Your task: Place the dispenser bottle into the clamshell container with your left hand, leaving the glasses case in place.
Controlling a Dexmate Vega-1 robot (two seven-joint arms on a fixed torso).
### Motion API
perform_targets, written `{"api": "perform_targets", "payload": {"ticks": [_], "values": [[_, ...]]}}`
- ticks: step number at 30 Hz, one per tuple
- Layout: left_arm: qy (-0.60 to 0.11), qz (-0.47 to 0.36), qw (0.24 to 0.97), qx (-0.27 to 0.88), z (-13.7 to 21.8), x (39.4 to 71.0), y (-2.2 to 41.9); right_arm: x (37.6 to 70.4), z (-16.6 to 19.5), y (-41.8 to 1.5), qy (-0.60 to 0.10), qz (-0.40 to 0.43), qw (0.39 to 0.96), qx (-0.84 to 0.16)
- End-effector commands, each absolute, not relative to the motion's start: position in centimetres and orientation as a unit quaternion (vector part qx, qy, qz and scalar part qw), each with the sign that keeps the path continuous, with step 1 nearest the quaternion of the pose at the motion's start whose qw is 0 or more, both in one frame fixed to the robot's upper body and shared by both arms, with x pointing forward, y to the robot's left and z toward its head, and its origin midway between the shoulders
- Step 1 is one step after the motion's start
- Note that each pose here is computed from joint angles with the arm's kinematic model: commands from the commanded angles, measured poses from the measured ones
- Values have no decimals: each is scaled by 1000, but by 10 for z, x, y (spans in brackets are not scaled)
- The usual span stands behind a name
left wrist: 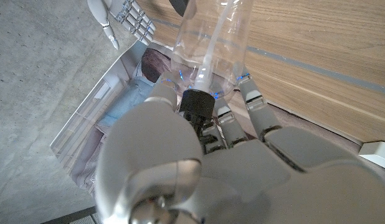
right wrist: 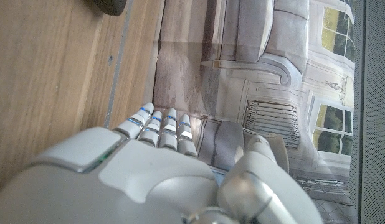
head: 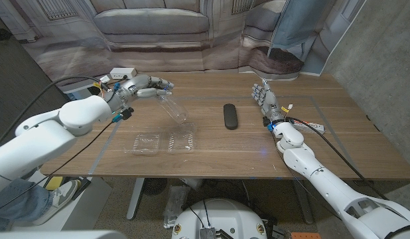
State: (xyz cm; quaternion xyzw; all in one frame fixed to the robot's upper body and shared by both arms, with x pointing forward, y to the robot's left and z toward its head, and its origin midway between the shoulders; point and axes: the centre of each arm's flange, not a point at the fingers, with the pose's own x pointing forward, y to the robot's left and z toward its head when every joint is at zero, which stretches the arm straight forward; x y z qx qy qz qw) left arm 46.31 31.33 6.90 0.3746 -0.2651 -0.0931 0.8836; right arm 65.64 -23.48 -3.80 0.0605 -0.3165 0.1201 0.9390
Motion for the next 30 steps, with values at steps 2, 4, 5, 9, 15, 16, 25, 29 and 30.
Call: {"api": "perform_targets", "payload": {"ticks": [2, 4, 5, 9, 15, 16, 25, 29, 30], "values": [[-263, -92, 881, 383, 67, 449, 309, 659, -35, -237, -318, 118, 938, 63], [-262, -93, 881, 383, 66, 447, 308, 659, -33, -237, -320, 120, 938, 61], [-262, -93, 881, 383, 65, 447, 309, 660, -33, -237, -320, 120, 938, 62], [-261, -89, 883, 381, 61, 444, 309, 660, -32, -236, -321, 122, 937, 64], [-255, -84, 883, 386, 57, 438, 309, 662, -31, -235, -324, 124, 936, 65], [-253, -84, 882, 388, 57, 437, 309, 662, -30, -235, -324, 124, 936, 67], [-241, -75, 885, 391, 53, 429, 312, 666, -28, -233, -322, 127, 936, 68], [-235, -73, 886, 393, 51, 428, 312, 667, -27, -233, -323, 128, 935, 66], [-233, -73, 886, 393, 51, 428, 312, 667, -27, -233, -323, 129, 935, 64]]}}
